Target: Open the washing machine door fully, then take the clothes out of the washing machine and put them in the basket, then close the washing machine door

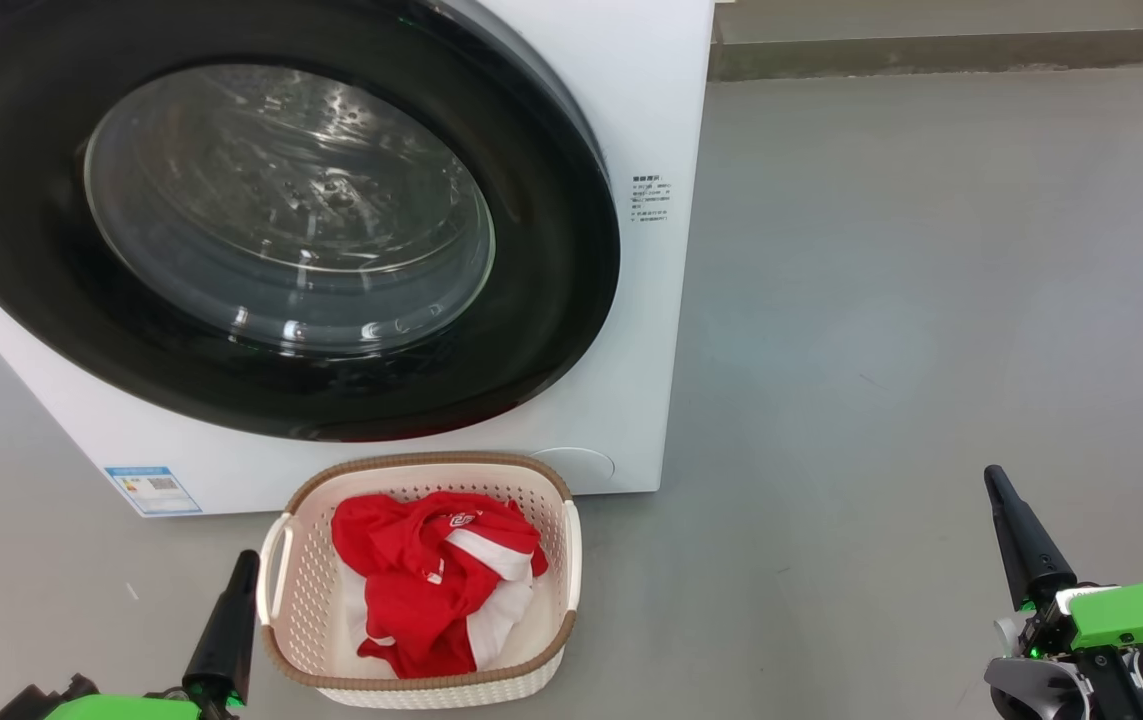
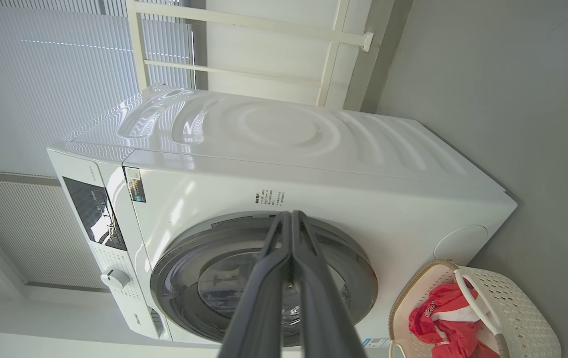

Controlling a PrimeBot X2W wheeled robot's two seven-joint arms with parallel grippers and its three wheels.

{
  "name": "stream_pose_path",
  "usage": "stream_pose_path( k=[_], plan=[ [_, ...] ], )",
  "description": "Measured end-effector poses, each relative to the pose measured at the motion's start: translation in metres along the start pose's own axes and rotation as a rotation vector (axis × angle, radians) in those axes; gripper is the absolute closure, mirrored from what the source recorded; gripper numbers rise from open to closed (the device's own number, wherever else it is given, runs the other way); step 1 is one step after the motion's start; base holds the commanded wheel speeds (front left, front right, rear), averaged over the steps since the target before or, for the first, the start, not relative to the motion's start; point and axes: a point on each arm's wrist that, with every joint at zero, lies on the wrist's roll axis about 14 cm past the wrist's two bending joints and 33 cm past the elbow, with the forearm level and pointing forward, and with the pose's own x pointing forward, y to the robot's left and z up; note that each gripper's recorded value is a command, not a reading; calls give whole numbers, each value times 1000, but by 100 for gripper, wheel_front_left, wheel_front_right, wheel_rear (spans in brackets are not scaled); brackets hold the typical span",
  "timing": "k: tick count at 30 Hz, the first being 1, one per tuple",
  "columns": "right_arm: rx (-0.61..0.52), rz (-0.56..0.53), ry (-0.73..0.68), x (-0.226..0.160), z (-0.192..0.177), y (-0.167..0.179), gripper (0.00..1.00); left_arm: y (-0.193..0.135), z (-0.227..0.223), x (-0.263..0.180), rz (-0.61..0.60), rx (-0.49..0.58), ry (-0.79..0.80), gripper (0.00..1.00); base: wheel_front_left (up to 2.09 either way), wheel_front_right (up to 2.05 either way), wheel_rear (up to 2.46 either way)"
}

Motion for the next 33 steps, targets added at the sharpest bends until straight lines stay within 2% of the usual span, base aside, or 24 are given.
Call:
stream_pose_path(
  k=[33],
  plan=[
    [0,0,0,0,0,0,100,0,0,0,0,0,0,100,0,0,0]
  ],
)
